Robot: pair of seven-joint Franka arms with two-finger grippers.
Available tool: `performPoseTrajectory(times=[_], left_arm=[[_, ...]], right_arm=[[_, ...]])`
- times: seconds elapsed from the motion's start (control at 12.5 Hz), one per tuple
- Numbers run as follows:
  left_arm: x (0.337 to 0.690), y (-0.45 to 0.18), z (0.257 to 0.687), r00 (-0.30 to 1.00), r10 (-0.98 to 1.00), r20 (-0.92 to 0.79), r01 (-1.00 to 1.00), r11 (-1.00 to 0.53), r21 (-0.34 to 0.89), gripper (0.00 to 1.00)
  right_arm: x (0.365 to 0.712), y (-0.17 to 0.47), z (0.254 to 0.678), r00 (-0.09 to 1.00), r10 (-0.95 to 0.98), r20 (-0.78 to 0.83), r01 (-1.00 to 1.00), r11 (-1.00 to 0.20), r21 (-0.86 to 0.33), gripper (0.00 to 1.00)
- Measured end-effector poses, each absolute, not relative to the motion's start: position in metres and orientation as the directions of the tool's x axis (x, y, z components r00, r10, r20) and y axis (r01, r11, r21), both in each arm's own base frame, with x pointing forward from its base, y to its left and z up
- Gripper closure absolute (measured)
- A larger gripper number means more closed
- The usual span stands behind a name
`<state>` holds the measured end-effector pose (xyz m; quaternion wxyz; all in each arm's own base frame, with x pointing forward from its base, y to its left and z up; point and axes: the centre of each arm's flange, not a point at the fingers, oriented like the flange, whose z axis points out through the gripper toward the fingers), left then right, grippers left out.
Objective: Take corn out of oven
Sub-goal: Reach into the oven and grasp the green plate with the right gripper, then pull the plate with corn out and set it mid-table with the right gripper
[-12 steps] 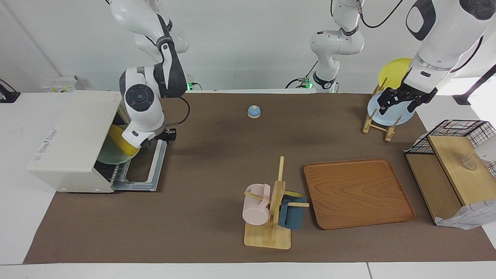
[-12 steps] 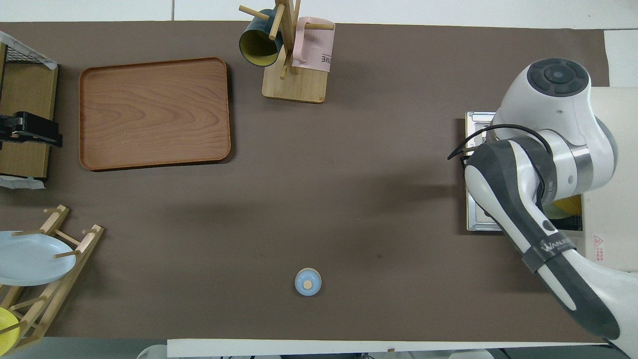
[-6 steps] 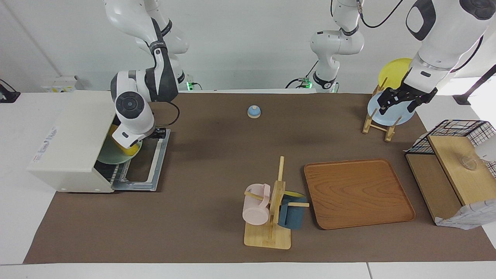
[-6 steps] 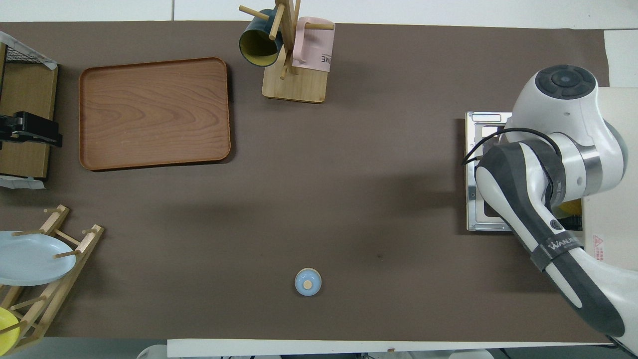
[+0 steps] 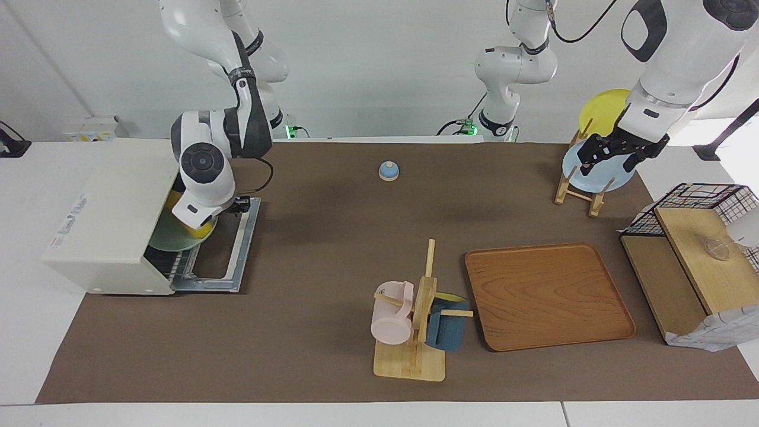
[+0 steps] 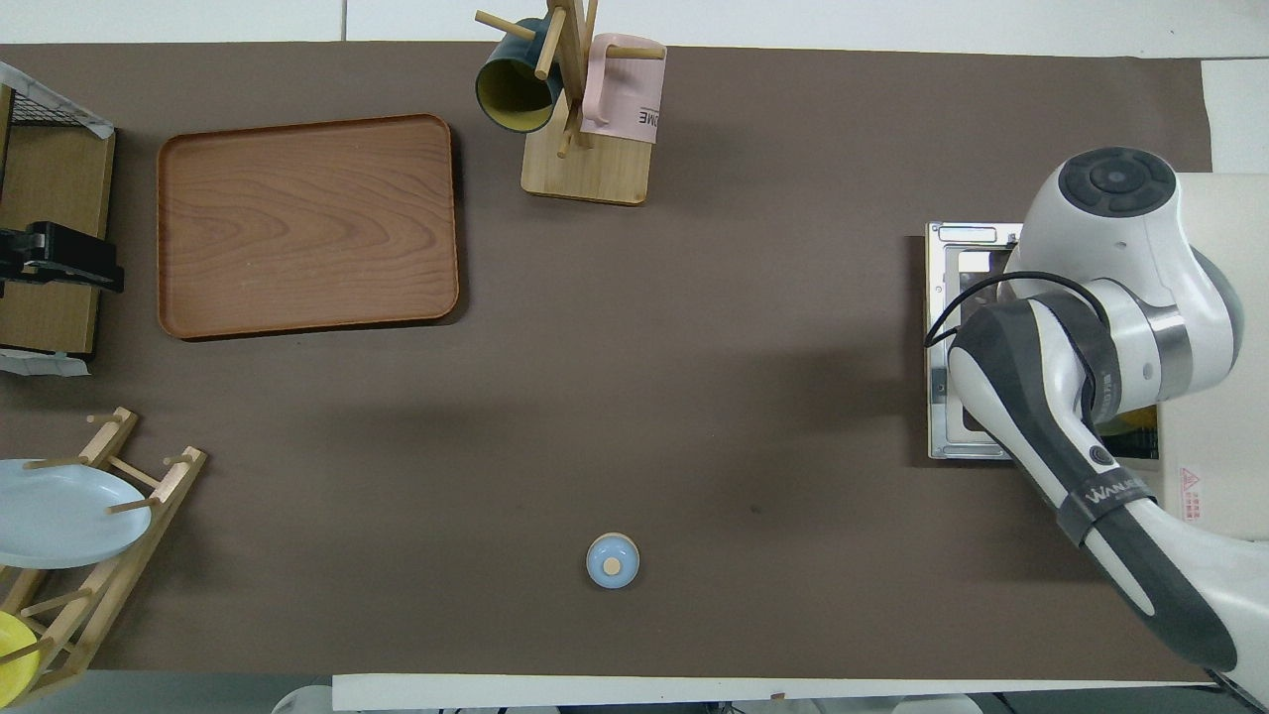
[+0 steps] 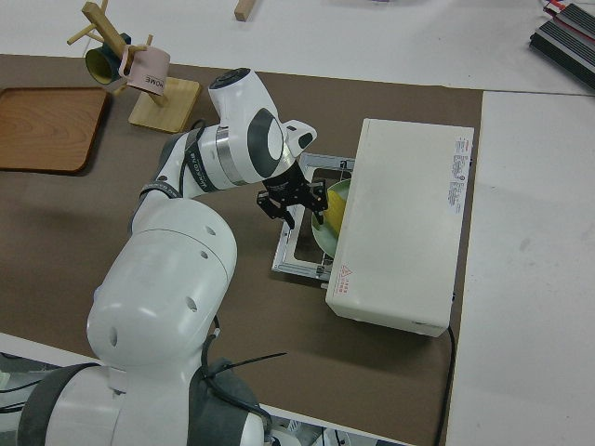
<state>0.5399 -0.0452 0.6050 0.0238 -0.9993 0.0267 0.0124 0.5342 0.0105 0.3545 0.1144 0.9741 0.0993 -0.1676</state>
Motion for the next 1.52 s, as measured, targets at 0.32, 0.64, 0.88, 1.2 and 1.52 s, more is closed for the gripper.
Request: performPoseTrajectory(times=[0.32, 0.64, 0.88, 1.2, 1.52], left_arm=[[0.54, -0.045, 0.605, 0.998, -0.053, -0.026, -0.054, -0.997, -0.047, 0.0], [0.54, -0.045, 0.605, 0.998, -0.053, -0.026, -0.054, -0.997, -0.047, 0.0], [0.539, -0.046, 0.604, 0.998, -0.053, -0.031, -0.055, -0.997, -0.047, 0.0], [0.537, -0.05, 0.603, 0.997, -0.061, -0.046, -0.063, -0.997, -0.048, 0.0], [0.535, -0.046, 0.601, 0.996, -0.054, -0.072, -0.057, -0.997, -0.049, 0.0]], right_arm=[[0.53, 0.009, 0.354, 0.911, 0.21, -0.355, 0.298, -0.93, 0.215, 0.87], [0.538, 0.094, 0.401, 0.895, 0.266, -0.359, 0.373, -0.886, 0.275, 0.96], [0.543, 0.218, 0.437, 0.929, 0.236, -0.285, 0.315, -0.908, 0.276, 0.97], [0.517, 0.43, 0.406, 0.977, 0.136, -0.164, 0.166, -0.97, 0.179, 0.97], [0.502, 0.514, 0.354, 0.996, 0.062, -0.068, 0.066, -0.997, 0.045, 0.97]])
